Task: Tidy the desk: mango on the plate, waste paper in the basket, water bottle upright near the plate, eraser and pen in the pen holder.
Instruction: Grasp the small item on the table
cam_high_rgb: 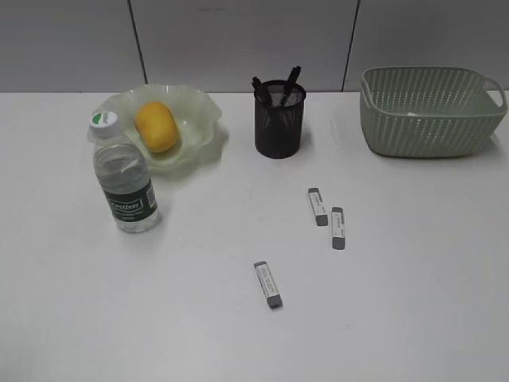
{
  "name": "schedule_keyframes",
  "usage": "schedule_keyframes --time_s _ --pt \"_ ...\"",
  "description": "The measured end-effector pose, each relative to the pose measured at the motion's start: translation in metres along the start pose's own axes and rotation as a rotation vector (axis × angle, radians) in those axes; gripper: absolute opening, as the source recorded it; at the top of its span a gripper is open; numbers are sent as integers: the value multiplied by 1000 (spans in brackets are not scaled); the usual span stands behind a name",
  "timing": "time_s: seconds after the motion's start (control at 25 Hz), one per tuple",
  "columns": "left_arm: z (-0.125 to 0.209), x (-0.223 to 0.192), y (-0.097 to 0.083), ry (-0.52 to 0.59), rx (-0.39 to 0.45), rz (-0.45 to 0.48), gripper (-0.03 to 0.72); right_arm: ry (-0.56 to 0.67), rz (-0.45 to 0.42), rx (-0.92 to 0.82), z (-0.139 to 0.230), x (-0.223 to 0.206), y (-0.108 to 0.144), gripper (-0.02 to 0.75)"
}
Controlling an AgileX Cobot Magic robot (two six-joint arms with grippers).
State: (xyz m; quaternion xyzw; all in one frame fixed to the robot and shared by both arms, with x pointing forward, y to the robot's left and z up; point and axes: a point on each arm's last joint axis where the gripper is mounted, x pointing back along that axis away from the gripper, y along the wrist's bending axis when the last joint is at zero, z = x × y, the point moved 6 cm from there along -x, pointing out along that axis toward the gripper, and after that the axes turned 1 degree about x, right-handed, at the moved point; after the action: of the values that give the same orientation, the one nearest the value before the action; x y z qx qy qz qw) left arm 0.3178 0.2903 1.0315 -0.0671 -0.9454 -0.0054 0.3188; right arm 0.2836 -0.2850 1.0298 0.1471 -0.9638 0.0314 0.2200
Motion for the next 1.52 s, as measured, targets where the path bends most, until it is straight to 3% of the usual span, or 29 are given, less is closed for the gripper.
schedule_keyframes --time_s 0.12,0.4,0.56,0.72,0.92,1.08,1.32,1.52 --pt "-20 -14 -13 82 -36 74 264 8 -5 0 -1 -2 1 416" --pt "-61 -68 -58 233 -3 282 294 -9 46 -36 -1 0 -1 398" --pt "-58 -105 -100 344 -68 379 294 -10 82 -55 -1 0 -3 393" --pt "-44 -134 -162 448 -162 443 294 -10 84 -56 -1 0 -3 389" --pt "-25 -187 -233 569 -152 382 340 -10 83 -56 -1 0 -3 385" --pt "-14 -232 -264 658 -115 332 454 -10 83 -56 -1 0 -3 384" --pt "2 -279 -286 727 85 210 478 -10 83 -56 -1 0 -3 384" --pt "15 -306 -286 742 226 70 440 -10 83 -56 -1 0 -3 384"
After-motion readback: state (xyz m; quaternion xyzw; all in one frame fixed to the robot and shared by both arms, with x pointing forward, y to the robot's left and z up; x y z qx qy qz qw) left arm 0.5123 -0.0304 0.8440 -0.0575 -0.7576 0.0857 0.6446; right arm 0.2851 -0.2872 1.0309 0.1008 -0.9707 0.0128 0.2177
